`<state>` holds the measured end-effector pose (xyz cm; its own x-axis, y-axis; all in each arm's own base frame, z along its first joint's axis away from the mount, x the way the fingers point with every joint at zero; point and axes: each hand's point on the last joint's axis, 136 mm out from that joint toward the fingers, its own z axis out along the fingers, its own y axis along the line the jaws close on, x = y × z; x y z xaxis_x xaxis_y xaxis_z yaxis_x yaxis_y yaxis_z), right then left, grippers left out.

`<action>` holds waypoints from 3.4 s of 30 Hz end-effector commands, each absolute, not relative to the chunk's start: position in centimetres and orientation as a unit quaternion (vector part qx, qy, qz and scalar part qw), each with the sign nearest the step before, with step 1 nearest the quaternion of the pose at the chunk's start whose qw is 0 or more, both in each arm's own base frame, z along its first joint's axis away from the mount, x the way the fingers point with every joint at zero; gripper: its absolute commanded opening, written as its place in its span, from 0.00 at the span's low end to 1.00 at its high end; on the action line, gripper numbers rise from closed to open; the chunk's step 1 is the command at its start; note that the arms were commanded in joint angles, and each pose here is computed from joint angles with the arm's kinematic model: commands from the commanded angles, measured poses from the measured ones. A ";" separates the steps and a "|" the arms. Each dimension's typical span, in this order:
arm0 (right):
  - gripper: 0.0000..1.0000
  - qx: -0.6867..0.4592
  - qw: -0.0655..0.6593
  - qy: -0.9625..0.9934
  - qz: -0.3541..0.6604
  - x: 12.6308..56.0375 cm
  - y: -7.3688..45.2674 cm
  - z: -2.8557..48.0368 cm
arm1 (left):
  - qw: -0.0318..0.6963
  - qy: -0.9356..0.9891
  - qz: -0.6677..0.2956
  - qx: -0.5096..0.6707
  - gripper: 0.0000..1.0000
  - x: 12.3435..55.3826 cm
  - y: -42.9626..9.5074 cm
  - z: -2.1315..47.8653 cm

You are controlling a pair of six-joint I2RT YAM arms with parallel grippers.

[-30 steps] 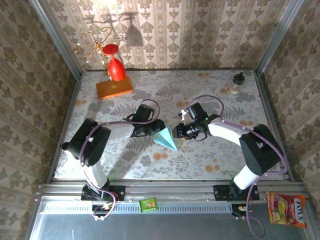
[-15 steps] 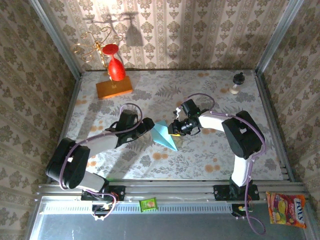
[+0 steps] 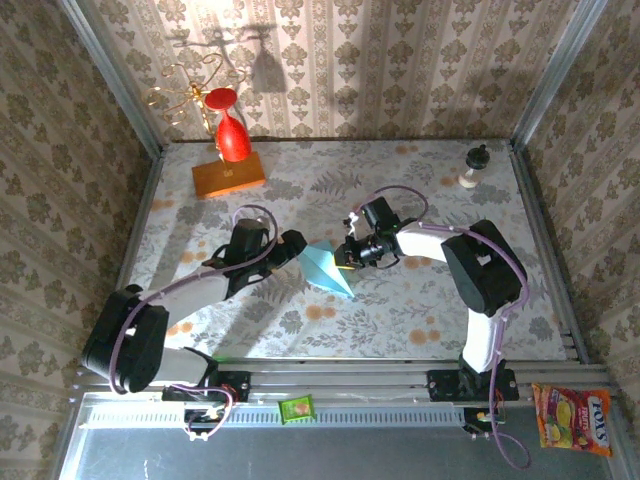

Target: Fold a paper plane with a square sheet of paper (pick it up from the middle)

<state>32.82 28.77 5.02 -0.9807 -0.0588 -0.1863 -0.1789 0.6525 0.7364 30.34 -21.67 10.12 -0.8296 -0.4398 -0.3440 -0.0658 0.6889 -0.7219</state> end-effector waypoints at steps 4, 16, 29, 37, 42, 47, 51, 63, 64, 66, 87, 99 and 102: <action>0.10 -0.048 0.166 0.859 0.482 35.5 28.8 12.4 | 0.281 0.860 -0.409 -0.117 0.97 30.0 -22.4 13.5; 0.10 0.041 0.249 0.800 0.544 38.5 27.7 20.3 | 0.300 0.816 -0.480 -0.117 1.00 28.6 -26.2 17.2; 0.11 0.090 0.226 0.779 0.578 38.9 27.9 21.2 | 0.283 0.762 -0.568 -0.127 1.00 28.4 -31.1 18.1; 0.11 0.095 0.217 0.781 0.578 38.5 27.7 20.8 | 0.314 0.760 -0.557 -0.118 0.93 29.9 -31.1 19.5; 0.11 0.097 0.216 0.780 0.580 38.4 27.6 20.9 | 0.324 0.759 -0.555 -0.107 0.80 30.4 -31.1 20.1; 0.10 0.098 0.218 0.778 0.581 38.4 27.4 21.1 | 0.326 0.761 -0.551 -0.102 0.65 30.5 -31.2 20.2; 0.10 0.099 0.218 0.776 0.584 38.4 27.3 21.3 | 0.327 0.760 -0.554 -0.099 0.54 30.6 -31.4 20.4; 0.11 0.105 0.213 0.774 0.587 38.3 27.2 21.3 | 0.326 0.758 -0.557 -0.091 0.35 30.6 -31.6 20.5; 0.12 0.106 0.212 0.774 0.587 38.3 27.2 21.2 | 0.325 0.760 -0.556 -0.092 0.34 30.6 -31.5 20.4; 0.13 0.106 0.211 0.774 0.588 38.2 27.1 21.3 | 0.325 0.760 -0.556 -0.091 0.31 30.6 -31.5 20.3; 0.47 0.136 0.263 0.851 0.433 37.7 20.2 17.4 | 0.323 0.832 -0.450 -0.023 0.15 30.5 -29.1 17.8; 0.48 0.171 0.309 0.862 0.364 37.5 15.4 17.3 | 0.331 0.928 -0.061 0.161 0.13 30.6 -22.4 15.3; 0.48 0.181 0.313 0.861 0.357 37.4 14.7 17.1 | 0.331 0.919 0.022 0.213 0.12 31.2 -22.5 14.6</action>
